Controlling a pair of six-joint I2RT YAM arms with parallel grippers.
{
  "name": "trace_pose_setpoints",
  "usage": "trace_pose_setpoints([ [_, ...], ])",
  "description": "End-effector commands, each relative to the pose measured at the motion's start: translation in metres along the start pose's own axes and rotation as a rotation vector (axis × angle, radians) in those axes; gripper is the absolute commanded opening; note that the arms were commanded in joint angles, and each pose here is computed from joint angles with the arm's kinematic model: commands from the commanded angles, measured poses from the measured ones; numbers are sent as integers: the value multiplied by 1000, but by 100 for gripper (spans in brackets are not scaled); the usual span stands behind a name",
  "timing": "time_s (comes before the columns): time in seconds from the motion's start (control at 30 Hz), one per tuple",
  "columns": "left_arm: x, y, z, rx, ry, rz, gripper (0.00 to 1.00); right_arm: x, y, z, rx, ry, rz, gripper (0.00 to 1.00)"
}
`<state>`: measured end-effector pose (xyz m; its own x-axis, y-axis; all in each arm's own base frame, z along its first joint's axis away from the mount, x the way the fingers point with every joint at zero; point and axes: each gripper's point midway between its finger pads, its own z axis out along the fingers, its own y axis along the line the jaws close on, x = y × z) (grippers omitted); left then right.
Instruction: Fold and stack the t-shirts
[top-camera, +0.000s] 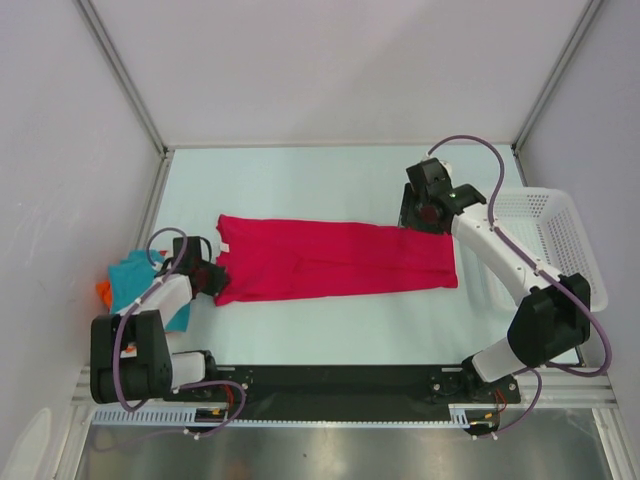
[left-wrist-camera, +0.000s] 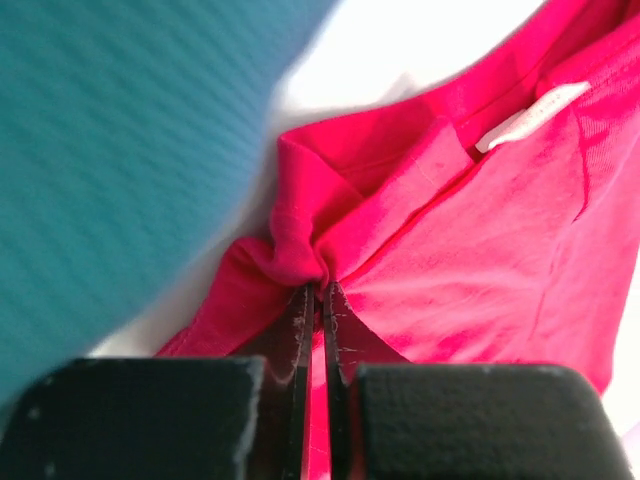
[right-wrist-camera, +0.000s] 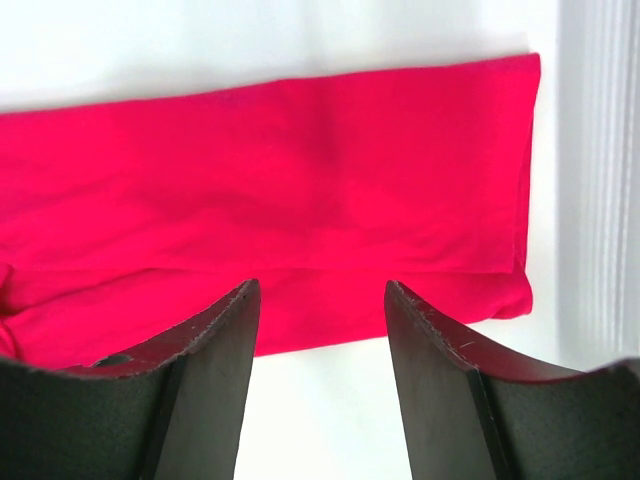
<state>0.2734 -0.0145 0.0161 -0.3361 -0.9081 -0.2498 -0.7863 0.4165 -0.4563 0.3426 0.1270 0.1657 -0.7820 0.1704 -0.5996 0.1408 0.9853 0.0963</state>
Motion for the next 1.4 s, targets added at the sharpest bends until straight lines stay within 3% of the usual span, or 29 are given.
trace_pose_setpoints([
  [0.0,6,4,-1,4,79,-37,2,-22,6,-15,-26,-45,-3,59],
  [0.2,-21,-3,1,32,59,-60,0,-25,5,-20,-23,-57,-5,59],
  [0.63,-120,-75,41,114,121,-16,0,-27,19,2,-14,-15,-10,59],
  [0.93,-126,-78,64,98,136,-60,0,-38,40,18,0,1,-34,59],
  [1.37,-117,-72,28,164,127,-50,2,-31,44,27,7,26,-49,59],
])
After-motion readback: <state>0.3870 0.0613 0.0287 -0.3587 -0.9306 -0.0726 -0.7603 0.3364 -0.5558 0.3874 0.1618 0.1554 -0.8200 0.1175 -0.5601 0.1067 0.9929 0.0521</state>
